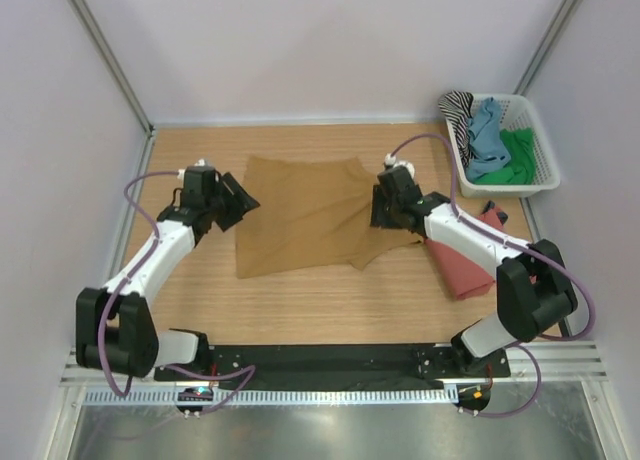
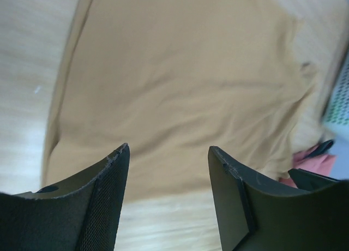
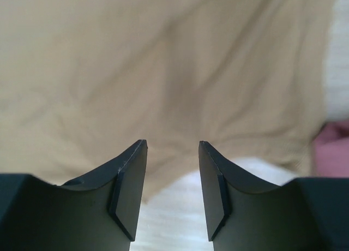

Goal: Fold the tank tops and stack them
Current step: Fold the tank top

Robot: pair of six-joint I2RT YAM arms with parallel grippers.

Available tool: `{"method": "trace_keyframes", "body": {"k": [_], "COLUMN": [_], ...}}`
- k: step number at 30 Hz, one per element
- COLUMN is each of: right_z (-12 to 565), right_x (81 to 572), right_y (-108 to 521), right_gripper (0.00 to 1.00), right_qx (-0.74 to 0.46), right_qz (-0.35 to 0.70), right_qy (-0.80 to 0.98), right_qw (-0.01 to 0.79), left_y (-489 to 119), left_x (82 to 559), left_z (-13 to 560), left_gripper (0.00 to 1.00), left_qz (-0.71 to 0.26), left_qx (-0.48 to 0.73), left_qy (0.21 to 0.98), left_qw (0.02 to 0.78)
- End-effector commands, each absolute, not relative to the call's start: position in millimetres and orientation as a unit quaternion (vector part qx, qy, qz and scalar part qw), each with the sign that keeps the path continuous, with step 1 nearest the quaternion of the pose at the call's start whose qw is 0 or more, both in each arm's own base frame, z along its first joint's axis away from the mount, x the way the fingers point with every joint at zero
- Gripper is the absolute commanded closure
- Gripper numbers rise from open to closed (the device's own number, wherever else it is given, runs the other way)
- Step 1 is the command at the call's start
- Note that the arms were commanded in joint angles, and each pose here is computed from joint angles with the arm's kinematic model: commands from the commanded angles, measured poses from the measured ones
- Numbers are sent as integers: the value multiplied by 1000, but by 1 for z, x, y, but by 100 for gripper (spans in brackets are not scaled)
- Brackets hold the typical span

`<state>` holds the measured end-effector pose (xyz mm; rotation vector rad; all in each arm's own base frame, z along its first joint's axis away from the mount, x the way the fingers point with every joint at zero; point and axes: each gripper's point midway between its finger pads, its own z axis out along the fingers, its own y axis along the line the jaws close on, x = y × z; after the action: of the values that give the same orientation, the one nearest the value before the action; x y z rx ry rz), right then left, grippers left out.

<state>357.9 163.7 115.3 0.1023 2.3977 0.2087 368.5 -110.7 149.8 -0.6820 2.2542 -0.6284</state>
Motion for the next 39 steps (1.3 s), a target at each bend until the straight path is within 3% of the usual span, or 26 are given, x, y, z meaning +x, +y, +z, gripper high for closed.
{"method": "trace_keyframes", "body": {"k": [1, 9, 14, 17, 21, 26, 34, 39], "right_z": [105, 73, 60, 49, 37, 21, 7, 9], "right_x": [311, 251, 252, 253, 260, 260, 246, 243], "right_y": [182, 211, 221, 228, 231, 234, 227, 230], "right_gripper": [51, 46, 45, 45, 48, 50, 89, 94], "right_qx": [-13, -69, -75, -78, -81, -88, -97, -97], "right_qz": [99, 125, 134, 140, 130, 125, 111, 115], "right_qy": [936, 947, 949, 951, 953, 958, 962, 961], "right_qw": [337, 288, 276, 264, 261, 243, 229, 233], "left_y": [-105, -93, -80, -77, -79, -80, -79, -80], "left_x": [323, 255, 241, 240, 241, 240, 231, 224], "left_z": [137, 95, 67, 59, 53, 46, 32, 26], "left_gripper": [39, 31, 26, 15, 14, 23, 35, 49], "left_qz": [-230, -212, -168, -159, -158, -157, -148, -146], "left_qx": [-237, -260, -289, -295, -289, -284, -290, -287], "left_qy": [884, 894, 904, 905, 909, 914, 919, 924], "left_qw": [331, 296, 266, 262, 253, 244, 223, 207]}}
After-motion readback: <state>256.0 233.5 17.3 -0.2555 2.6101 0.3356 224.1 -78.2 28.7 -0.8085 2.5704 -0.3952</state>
